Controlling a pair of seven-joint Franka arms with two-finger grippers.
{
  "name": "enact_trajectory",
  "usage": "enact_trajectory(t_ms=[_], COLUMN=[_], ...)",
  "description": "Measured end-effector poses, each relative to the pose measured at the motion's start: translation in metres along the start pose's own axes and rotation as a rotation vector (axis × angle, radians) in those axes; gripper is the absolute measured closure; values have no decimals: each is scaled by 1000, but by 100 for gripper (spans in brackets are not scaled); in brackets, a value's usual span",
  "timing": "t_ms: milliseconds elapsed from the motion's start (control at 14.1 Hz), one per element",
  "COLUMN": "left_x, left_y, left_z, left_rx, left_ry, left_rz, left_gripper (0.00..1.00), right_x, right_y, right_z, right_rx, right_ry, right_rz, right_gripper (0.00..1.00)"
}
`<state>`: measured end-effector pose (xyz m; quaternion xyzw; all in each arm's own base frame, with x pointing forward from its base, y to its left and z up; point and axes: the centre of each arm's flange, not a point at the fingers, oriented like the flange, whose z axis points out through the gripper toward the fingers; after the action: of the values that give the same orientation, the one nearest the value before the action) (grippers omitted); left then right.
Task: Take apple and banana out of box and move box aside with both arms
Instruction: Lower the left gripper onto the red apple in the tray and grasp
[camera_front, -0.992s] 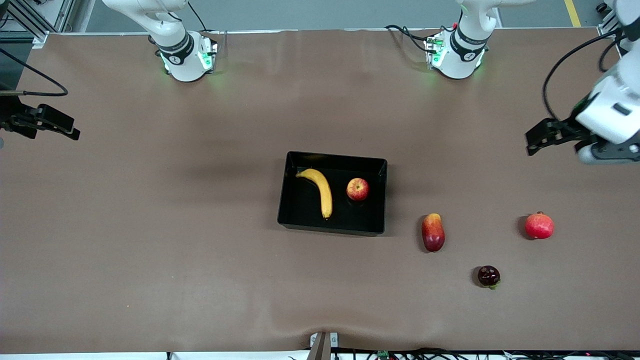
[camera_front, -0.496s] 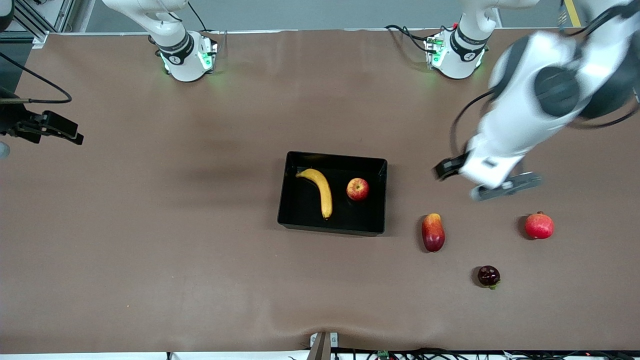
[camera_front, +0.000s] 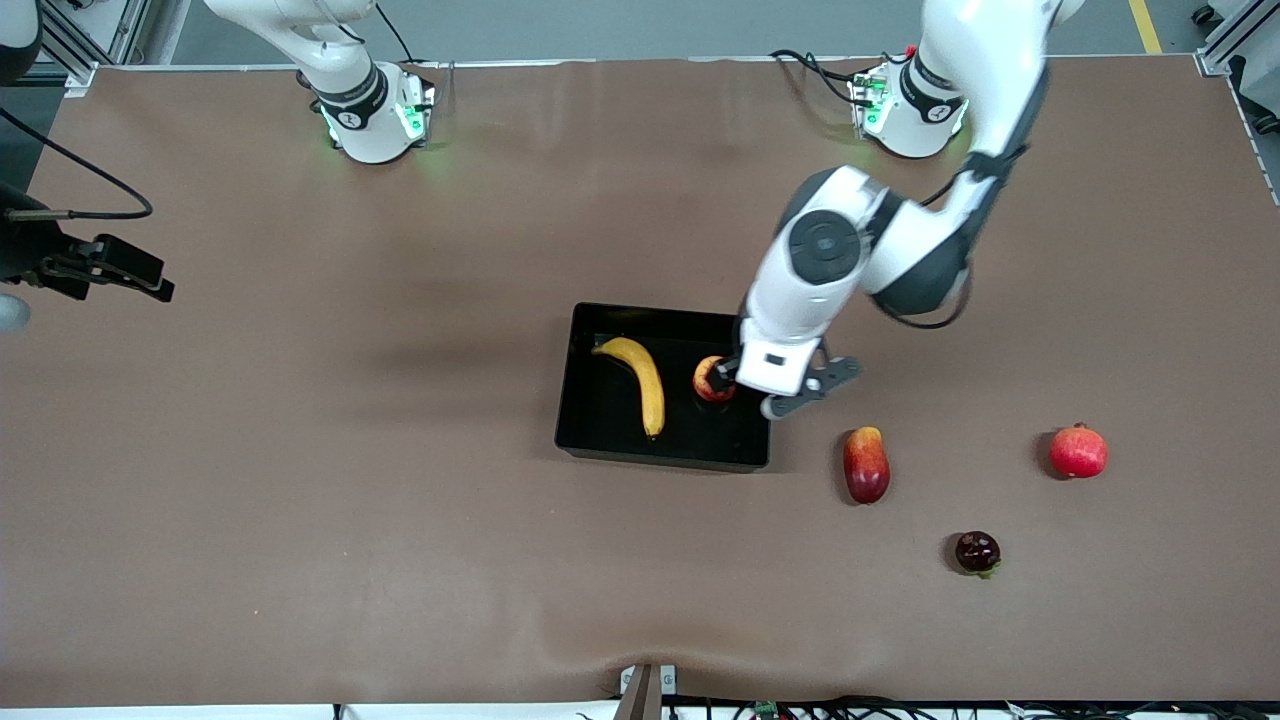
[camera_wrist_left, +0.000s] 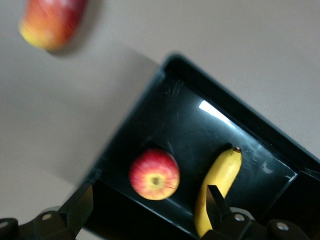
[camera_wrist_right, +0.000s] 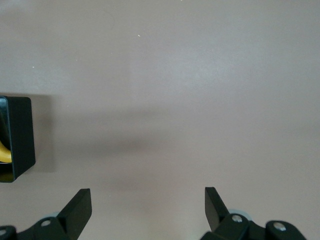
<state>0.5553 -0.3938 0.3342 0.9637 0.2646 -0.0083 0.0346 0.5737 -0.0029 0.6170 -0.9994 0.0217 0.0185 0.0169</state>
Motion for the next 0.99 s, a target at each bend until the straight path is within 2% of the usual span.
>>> enact_trajectory(t_ms=[213,425,850,921,992], left_x=[-23,-27,-23,-22,-22], left_y=[8,3,3,3,4], left_z=[49,86,124,124,123], left_rx=[46,92,69,67,65], left_ry=[-34,-62,-66,-66,-65], left_rz=[-28,-32,-42,-43,-43], left_gripper=[0,0,0,7,19], right_x=[4,5,6,6,6], right_y=[-8,-7,-7,-7,-7], right_z=[2,4,6,6,6], right_rx=[0,0,0,0,0], right_ry=[16,12,9,8,7], right_rz=[-13,-11,-11,-11,-11], right_gripper=[0,0,0,0,0])
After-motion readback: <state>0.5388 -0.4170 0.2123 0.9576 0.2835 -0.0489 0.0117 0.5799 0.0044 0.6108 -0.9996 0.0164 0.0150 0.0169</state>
